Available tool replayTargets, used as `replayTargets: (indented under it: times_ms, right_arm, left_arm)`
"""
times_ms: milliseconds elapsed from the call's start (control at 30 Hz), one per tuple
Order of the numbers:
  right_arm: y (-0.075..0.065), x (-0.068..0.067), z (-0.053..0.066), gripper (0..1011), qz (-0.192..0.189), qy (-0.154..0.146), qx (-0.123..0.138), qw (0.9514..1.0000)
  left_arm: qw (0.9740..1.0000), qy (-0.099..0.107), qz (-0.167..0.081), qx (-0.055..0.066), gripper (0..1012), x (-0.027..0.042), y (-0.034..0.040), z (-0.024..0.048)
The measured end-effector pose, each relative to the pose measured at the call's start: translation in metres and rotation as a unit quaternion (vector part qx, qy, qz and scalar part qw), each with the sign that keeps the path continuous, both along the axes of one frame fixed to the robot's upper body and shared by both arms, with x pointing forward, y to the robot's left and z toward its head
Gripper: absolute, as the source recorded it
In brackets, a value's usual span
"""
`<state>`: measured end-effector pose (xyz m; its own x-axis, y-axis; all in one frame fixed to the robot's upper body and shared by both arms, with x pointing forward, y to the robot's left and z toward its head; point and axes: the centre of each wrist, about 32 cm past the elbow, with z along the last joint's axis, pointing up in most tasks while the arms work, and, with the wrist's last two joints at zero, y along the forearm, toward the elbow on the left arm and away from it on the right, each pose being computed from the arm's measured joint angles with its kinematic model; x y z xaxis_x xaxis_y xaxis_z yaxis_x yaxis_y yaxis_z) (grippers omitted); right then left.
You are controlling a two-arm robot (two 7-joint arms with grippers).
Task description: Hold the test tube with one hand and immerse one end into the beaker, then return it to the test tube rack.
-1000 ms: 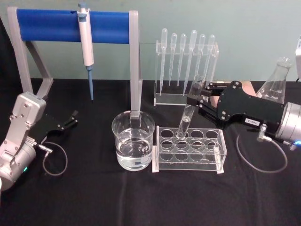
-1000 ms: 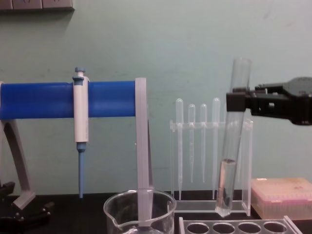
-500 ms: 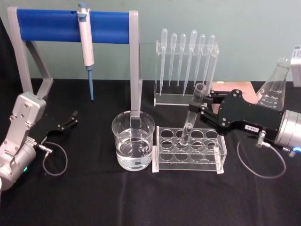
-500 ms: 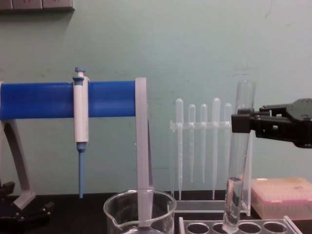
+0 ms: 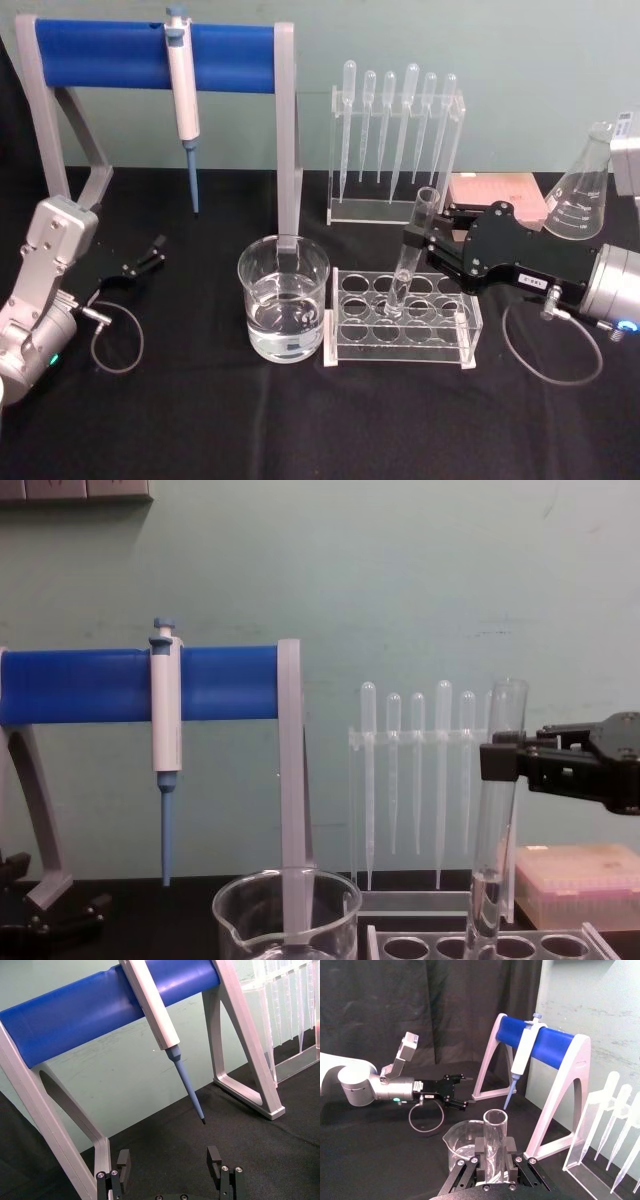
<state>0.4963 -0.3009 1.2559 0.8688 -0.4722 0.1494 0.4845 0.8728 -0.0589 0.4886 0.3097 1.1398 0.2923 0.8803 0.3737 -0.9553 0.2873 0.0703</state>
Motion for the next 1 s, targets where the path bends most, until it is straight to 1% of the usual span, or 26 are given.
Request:
replayTargets:
  times_ms: [433,767,1000]
  right_arm:
    - [0.001,0.003,-0.013,242,-0.005,0.002,-0.001,1.0]
    - [0.004,0.004,-0.024,242,-0.007,0.001,-0.009,0.9999]
    - [0.007,0.005,-0.031,242,-0.009,0.006,-0.012,0.9999]
  left_arm:
    - [1.0,0.0,0.0,0.0,1000,0.0,0.0,0.0]
    - [1.0,0.0,0.0,0.0,1000,0.0,0.0,0.0]
    - [1.0,0.0,0.0,0.0,1000,0.0,0.0,0.0]
